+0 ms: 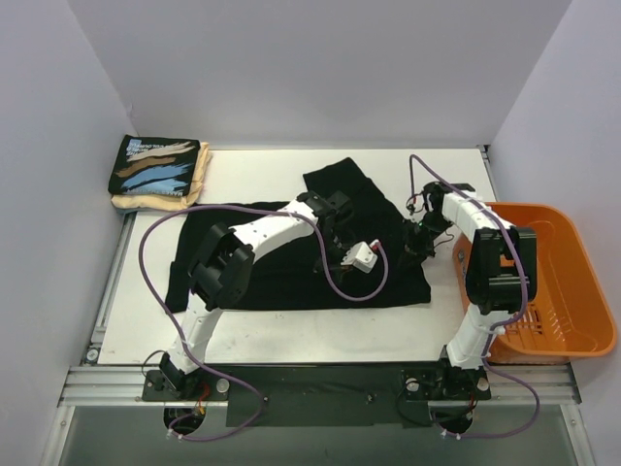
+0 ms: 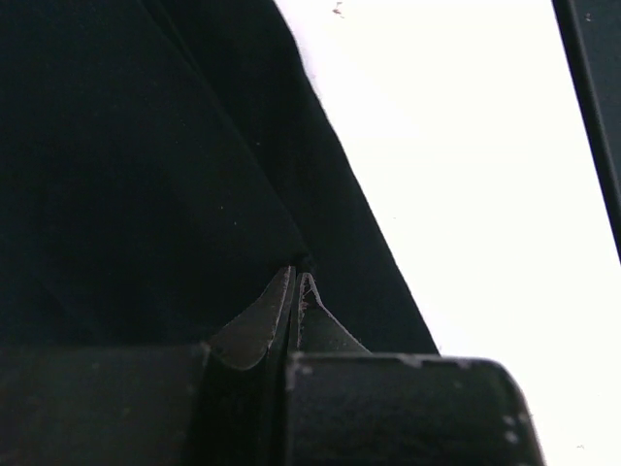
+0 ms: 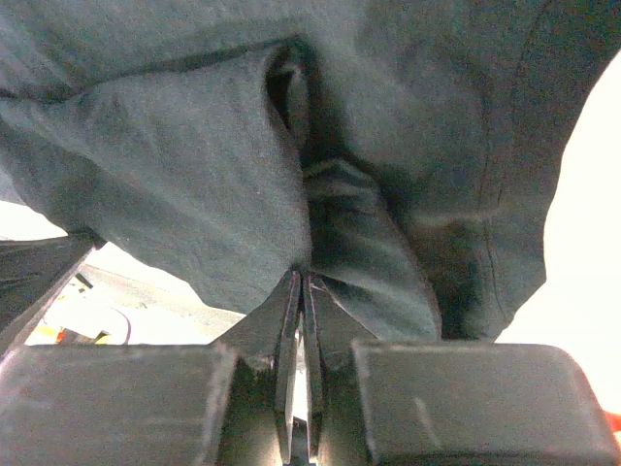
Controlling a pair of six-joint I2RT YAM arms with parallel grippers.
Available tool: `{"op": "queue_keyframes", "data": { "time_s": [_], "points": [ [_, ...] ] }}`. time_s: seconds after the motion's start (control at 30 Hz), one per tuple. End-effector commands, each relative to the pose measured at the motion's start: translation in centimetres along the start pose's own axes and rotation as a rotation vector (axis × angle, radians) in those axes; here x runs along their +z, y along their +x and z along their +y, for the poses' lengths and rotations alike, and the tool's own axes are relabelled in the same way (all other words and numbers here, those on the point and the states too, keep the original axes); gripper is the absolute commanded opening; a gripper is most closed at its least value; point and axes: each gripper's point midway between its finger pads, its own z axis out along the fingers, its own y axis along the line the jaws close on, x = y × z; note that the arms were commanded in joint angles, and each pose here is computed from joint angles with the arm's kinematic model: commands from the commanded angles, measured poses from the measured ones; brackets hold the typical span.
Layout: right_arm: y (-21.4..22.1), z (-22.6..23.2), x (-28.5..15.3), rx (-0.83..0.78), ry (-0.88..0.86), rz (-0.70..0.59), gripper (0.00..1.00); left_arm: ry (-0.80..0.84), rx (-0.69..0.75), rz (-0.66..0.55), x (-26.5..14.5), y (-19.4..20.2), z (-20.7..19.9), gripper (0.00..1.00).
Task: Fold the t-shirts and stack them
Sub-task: Fold the flattened tshirt in 1/3 of the way
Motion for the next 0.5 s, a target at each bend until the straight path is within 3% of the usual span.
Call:
{"op": "queue_keyframes", "data": {
  "time_s": [0.0, 0.27, 0.33, 0.4, 0.43, 0.47],
  "points": [
    [2.8, -0.2, -0.5, 0.03, 0.018, 0.057, 0.0, 0.054, 0.036, -0.052, -0.6, -0.9, -2.0, 0.0],
    [2.9, -0.7, 2.3, 0.124, -0.017, 0.044, 0.0, 0.042, 0.028, -0.022, 0.6, 0.5, -1.3, 0.0],
    [2.6, -0.9, 2.4, 0.126, -0.012, 0.04, 0.07, 0.041, 0.031, -0.006, 0.5, 0.6, -1.3, 0.0],
    [2.2, -1.0, 2.0, 0.137, -0.009, 0.02, 0.11, 0.059, 0.028, -0.009, 0.0, -0.3, -1.8, 0.11],
    [2.0, -1.3, 1.5, 0.139, -0.002, -0.001, 0.16, 0.086, 0.011, -0.023, -0.3, -0.9, -2.7, 0.26],
    [1.8, -1.4, 1.2, 0.151, 0.001, -0.016, 0.2, 0.084, 0.016, -0.045, -0.8, -1.9, -2.6, 0.34]
  ]
}}
